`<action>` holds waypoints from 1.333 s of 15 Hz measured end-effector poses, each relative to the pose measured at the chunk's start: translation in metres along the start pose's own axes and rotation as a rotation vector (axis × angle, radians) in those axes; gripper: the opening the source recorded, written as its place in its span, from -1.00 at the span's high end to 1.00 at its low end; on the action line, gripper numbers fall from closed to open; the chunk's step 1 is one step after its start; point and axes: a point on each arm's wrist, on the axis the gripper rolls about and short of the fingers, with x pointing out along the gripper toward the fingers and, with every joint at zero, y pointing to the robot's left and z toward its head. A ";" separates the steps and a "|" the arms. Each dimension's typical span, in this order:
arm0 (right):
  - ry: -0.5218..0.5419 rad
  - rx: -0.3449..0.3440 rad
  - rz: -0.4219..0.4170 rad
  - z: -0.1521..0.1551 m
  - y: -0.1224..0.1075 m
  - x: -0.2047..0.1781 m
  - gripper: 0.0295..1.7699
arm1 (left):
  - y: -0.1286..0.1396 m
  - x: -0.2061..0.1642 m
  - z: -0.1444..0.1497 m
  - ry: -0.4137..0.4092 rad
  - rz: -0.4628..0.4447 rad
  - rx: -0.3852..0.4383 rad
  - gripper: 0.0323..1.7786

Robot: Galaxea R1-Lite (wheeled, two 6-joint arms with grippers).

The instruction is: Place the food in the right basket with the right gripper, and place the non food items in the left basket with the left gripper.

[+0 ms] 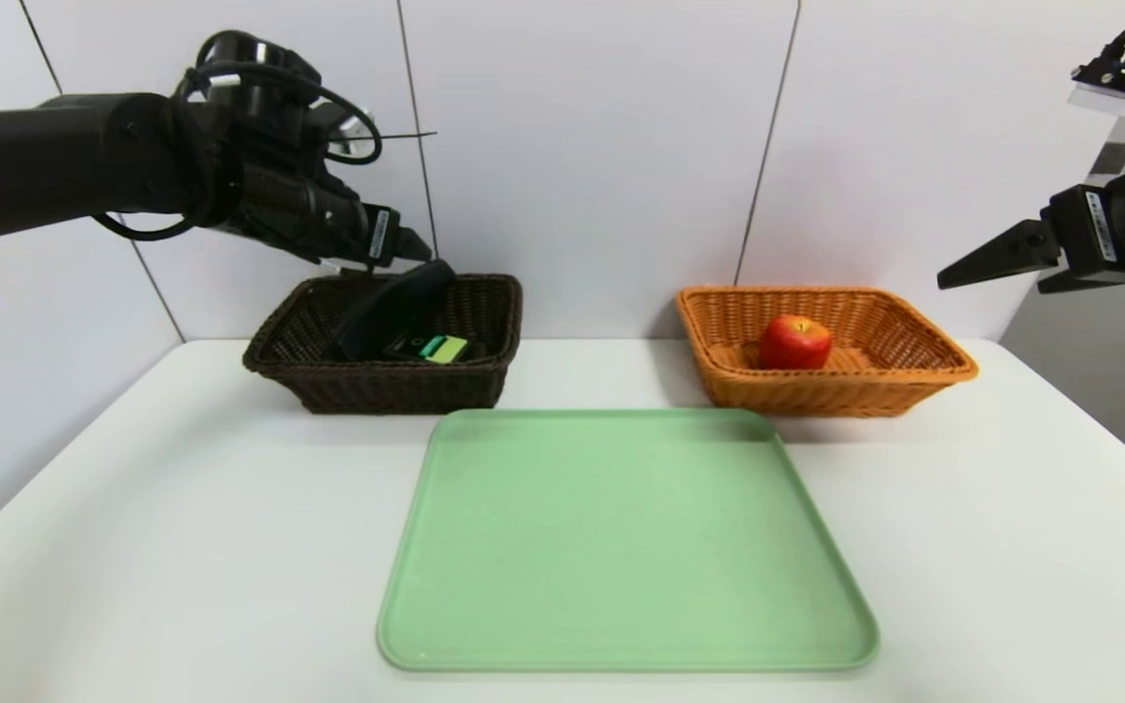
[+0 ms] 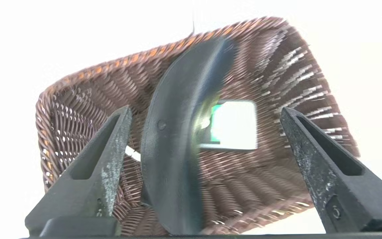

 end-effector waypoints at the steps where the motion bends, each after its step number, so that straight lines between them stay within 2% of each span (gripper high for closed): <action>1: 0.001 0.000 -0.001 -0.001 0.000 -0.001 -0.92 | -0.013 -0.011 0.006 -0.017 -0.025 0.011 -0.80; 3: -0.002 0.000 0.001 -0.005 0.001 -0.007 -0.92 | -0.047 -0.041 0.014 -0.021 -0.080 0.019 -0.83; 5: -0.009 -0.003 0.009 -0.010 0.003 -0.014 -0.92 | -0.080 -0.073 0.015 0.005 -0.099 -0.026 -0.85; 6: -0.016 -0.005 0.009 -0.012 0.004 -0.019 -0.92 | -0.093 -0.093 0.014 0.026 -0.099 -0.061 -0.86; 8: -0.028 -0.007 0.008 -0.018 0.006 -0.030 -0.92 | -0.100 -0.132 0.006 0.074 -0.106 -0.096 -0.87; 12: -0.055 -0.015 0.009 -0.037 0.012 -0.054 -0.92 | -0.077 -0.203 -0.014 0.077 -0.081 -0.163 -0.88; 17: -0.130 -0.035 0.005 -0.075 0.022 -0.100 -0.92 | -0.022 -0.275 -0.071 0.049 0.133 -0.260 -0.90; 20: -0.178 -0.046 -0.003 -0.108 0.028 -0.126 -0.92 | -0.011 -0.316 -0.103 -0.011 0.267 -0.327 -0.90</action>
